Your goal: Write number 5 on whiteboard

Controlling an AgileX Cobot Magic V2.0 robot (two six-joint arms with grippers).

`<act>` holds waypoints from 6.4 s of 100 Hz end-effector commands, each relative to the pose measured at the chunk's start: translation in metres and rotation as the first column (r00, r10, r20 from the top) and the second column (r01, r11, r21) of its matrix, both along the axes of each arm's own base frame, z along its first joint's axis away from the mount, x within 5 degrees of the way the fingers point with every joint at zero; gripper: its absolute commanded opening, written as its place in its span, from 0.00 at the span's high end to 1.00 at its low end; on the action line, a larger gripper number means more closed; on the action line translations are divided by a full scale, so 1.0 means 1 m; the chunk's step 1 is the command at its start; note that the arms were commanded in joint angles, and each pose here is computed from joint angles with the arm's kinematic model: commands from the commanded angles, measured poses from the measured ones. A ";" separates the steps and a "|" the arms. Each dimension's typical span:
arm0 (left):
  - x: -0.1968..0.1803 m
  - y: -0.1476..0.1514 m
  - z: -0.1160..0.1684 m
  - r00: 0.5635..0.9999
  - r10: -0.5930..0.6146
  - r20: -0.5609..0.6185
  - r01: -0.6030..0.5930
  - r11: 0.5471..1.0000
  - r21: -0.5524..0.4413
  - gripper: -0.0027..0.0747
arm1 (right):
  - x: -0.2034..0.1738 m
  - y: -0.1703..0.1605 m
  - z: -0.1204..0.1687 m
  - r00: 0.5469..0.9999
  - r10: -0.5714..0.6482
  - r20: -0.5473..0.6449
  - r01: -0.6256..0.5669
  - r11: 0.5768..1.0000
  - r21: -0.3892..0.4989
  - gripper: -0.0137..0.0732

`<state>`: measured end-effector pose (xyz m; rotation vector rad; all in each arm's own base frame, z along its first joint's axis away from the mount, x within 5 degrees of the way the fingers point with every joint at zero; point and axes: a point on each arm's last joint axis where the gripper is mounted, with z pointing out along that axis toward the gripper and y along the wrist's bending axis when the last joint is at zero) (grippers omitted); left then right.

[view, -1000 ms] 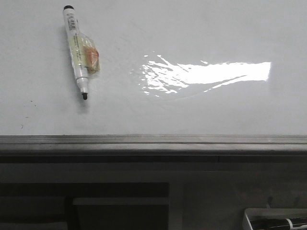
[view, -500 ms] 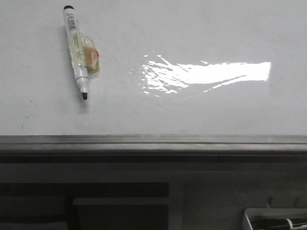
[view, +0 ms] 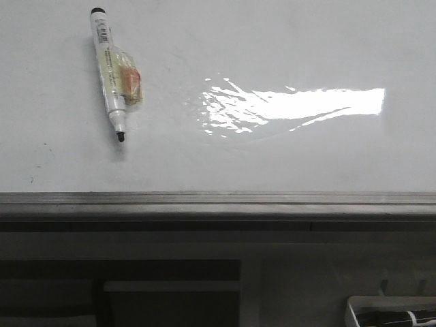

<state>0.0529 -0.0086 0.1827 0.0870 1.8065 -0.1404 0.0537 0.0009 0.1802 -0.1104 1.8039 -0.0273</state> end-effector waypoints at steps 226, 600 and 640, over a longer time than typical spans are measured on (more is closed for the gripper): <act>0.125 -0.132 0.075 0.901 -0.321 -0.292 0.174 0.884 -0.435 0.40 | 0.027 0.022 0.121 0.989 0.149 -0.007 -0.138 0.930 0.340 0.40; 0.002 -0.035 0.134 0.880 -0.438 0.185 0.453 0.890 -0.049 0.91 | 0.091 0.136 0.138 0.758 0.652 0.024 -0.652 0.758 0.002 0.89; -0.003 -0.031 0.127 0.899 -0.391 0.197 0.425 0.888 -0.176 0.99 | 0.127 0.163 0.147 0.793 0.609 0.028 -0.608 0.793 -0.027 0.89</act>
